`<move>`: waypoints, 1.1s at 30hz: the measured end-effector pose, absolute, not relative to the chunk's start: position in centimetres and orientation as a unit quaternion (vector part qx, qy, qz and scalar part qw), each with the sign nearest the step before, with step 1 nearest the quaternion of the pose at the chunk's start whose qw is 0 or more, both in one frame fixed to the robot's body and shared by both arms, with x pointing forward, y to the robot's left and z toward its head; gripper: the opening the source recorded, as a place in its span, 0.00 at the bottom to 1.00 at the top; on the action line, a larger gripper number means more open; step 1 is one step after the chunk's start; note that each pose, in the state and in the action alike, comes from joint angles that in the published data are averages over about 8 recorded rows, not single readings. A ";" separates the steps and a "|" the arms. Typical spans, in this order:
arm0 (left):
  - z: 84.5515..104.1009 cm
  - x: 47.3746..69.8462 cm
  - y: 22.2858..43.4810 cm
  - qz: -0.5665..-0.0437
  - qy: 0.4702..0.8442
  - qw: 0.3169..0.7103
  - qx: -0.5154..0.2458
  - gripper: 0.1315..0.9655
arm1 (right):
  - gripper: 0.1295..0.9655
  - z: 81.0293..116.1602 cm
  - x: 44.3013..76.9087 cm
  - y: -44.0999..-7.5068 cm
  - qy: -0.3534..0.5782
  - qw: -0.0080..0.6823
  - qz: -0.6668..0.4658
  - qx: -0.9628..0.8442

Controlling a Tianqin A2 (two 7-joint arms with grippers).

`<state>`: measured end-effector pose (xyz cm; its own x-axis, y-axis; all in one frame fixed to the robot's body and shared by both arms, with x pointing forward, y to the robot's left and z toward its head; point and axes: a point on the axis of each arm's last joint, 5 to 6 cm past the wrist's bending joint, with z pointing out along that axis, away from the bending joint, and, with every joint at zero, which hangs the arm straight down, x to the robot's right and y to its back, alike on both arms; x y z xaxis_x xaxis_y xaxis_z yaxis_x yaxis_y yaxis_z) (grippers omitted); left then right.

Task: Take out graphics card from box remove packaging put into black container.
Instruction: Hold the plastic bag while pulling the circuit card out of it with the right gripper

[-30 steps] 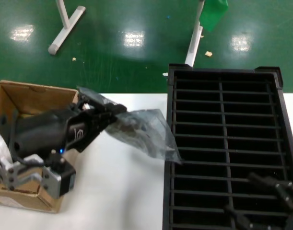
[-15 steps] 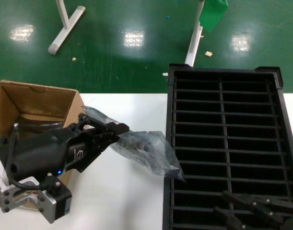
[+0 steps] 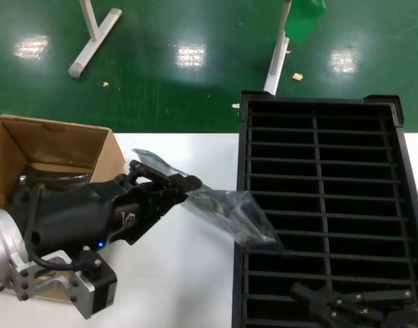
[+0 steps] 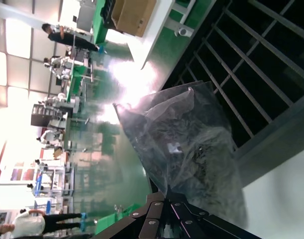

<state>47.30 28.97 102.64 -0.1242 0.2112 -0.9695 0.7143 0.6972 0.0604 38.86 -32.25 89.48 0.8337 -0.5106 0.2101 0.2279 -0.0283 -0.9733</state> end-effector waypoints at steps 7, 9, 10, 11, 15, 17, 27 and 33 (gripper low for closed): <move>102.4 47.3 28.4 -0.230 0.711 0.576 0.331 0.01 | 0.02 89.3 39.2 -31.4 0.102 0.687 -0.267 -0.668; 102.3 47.3 28.2 -0.235 0.708 0.576 0.333 0.01 | 0.02 89.3 39.4 -31.2 0.101 0.687 -0.267 -0.668; 102.3 47.3 28.2 -0.237 0.707 0.576 0.335 0.01 | 0.02 89.3 39.5 -31.1 0.101 0.687 -0.267 -0.669; 102.2 47.3 28.1 -0.239 0.706 0.576 0.336 0.01 | 0.02 89.3 39.5 -31.0 0.101 0.686 -0.267 -0.669; 102.0 47.1 28.1 -0.247 0.702 0.575 0.340 0.01 | 0.02 89.3 39.8 -30.6 0.099 0.685 -0.269 -0.670; 101.9 46.9 28.1 -0.250 0.700 0.575 0.341 0.01 | 0.02 89.2 40.0 -30.5 0.097 0.684 -0.270 -0.671; 101.5 46.1 29.2 -0.260 0.695 0.576 0.343 0.01 | 0.02 89.2 40.5 -29.6 0.093 0.680 -0.275 -0.673; 101.1 45.5 29.8 -0.265 0.692 0.577 0.344 0.01 | 0.02 89.3 40.7 -29.1 0.094 0.679 -0.277 -0.674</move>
<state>45.53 29.82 101.10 -0.0972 0.1707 -0.9805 0.7815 0.6231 0.0310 40.71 -29.13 89.29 0.8293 -0.5019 0.2457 0.2496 -0.0606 -0.9664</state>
